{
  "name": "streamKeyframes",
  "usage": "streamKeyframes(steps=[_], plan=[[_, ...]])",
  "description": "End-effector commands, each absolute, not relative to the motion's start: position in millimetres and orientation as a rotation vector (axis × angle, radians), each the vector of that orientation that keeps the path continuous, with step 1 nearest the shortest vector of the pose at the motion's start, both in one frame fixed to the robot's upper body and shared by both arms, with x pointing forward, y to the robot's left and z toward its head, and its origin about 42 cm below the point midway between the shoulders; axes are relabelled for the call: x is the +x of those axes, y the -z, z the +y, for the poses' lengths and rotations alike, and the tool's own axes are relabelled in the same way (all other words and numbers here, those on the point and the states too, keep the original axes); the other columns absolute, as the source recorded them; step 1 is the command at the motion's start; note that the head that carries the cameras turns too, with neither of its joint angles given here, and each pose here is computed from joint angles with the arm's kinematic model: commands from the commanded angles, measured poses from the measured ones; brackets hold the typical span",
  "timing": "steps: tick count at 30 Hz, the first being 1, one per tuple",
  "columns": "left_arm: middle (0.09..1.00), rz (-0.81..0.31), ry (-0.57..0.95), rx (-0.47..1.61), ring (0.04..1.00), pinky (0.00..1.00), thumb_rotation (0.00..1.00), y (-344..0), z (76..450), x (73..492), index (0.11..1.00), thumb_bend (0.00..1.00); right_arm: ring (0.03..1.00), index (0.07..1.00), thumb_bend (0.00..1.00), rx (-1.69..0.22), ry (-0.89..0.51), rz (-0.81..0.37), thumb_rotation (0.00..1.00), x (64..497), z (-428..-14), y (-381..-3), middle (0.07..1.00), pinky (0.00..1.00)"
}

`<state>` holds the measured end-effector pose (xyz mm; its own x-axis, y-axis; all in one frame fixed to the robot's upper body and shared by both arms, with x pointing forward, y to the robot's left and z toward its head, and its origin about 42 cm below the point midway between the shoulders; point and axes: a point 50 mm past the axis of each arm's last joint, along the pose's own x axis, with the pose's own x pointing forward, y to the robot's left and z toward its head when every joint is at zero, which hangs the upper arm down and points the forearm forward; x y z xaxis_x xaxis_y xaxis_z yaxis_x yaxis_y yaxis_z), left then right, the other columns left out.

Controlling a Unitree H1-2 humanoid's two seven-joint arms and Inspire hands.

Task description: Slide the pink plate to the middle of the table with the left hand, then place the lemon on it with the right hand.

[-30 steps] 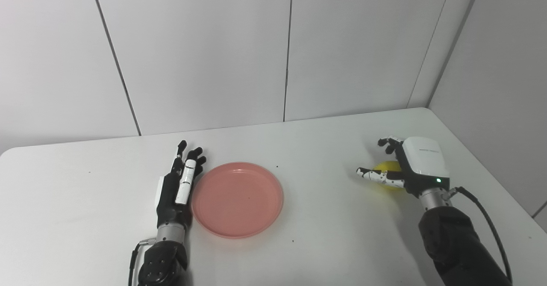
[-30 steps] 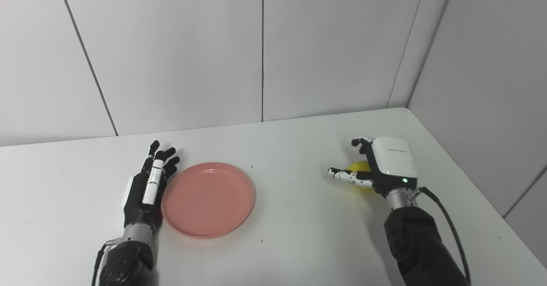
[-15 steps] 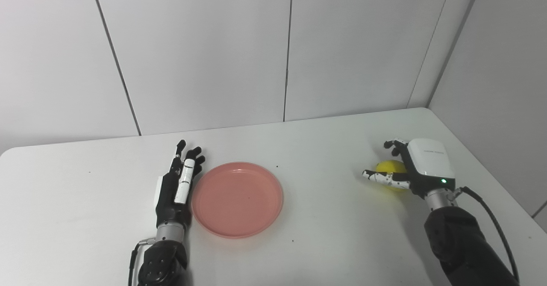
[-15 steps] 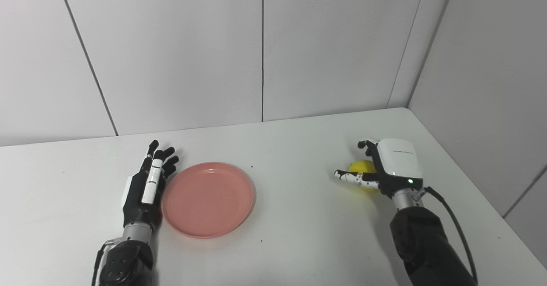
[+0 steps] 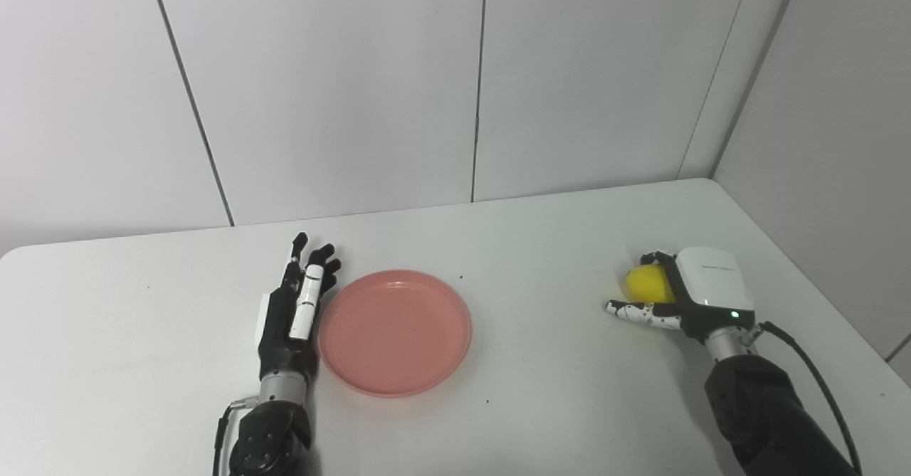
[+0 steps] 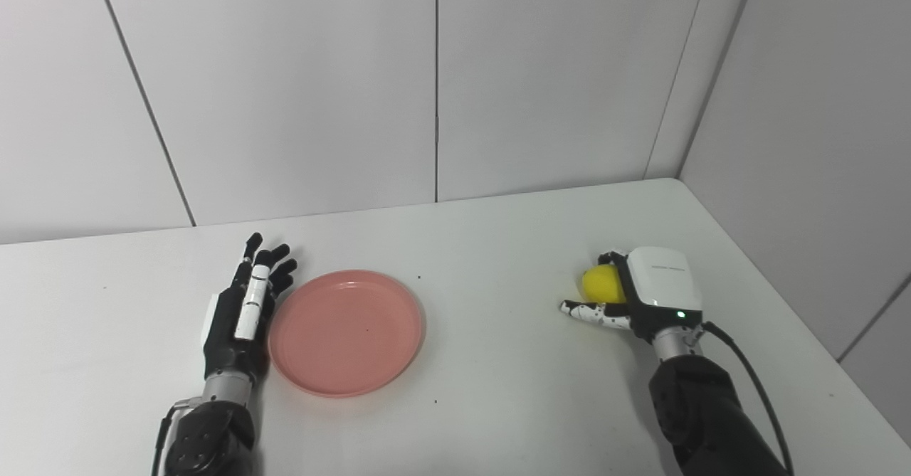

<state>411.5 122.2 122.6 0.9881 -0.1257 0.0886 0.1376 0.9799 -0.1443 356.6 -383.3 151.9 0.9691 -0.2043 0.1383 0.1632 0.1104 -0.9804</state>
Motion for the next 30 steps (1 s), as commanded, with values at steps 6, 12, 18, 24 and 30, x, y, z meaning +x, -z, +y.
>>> streamKeyframes(steps=[6, 12, 18, 24, 30], plan=[[0.873, -0.045, 0.136, -0.157, 0.844, 0.89, 0.78, -103.6, 123.0, 399.4, 0.960, 0.57, 0.574, 0.661, 0.78, -1.454, 0.289, 0.040, 0.75, 363.8, -394.4, -154.9, 0.650, 0.47], [0.873, -0.044, 0.135, -0.153, 0.843, 0.89, 0.78, -103.3, 123.1, 399.2, 0.960, 0.57, 0.539, 0.636, 0.73, -1.423, 0.300, 0.066, 0.70, 366.3, -395.4, -147.4, 0.617, 0.43], [0.877, -0.039, 0.134, -0.152, 0.844, 0.89, 0.78, -102.3, 122.5, 399.5, 0.963, 0.55, 0.355, 0.510, 0.62, -1.403, 0.326, 0.007, 0.54, 368.6, -398.3, -140.2, 0.437, 0.29], [0.874, -0.036, 0.130, -0.163, 0.838, 0.89, 0.77, -102.8, 120.8, 398.4, 0.960, 0.53, 0.258, 0.406, 0.54, -1.360, 0.316, 0.000, 0.37, 370.1, -401.0, -135.8, 0.328, 0.20], [0.877, -0.037, 0.131, -0.158, 0.842, 0.89, 0.77, -103.8, 120.8, 398.2, 0.960, 0.52, 0.258, 0.424, 0.53, -1.361, 0.312, 0.008, 0.38, 370.4, -402.1, -133.8, 0.329, 0.19]])
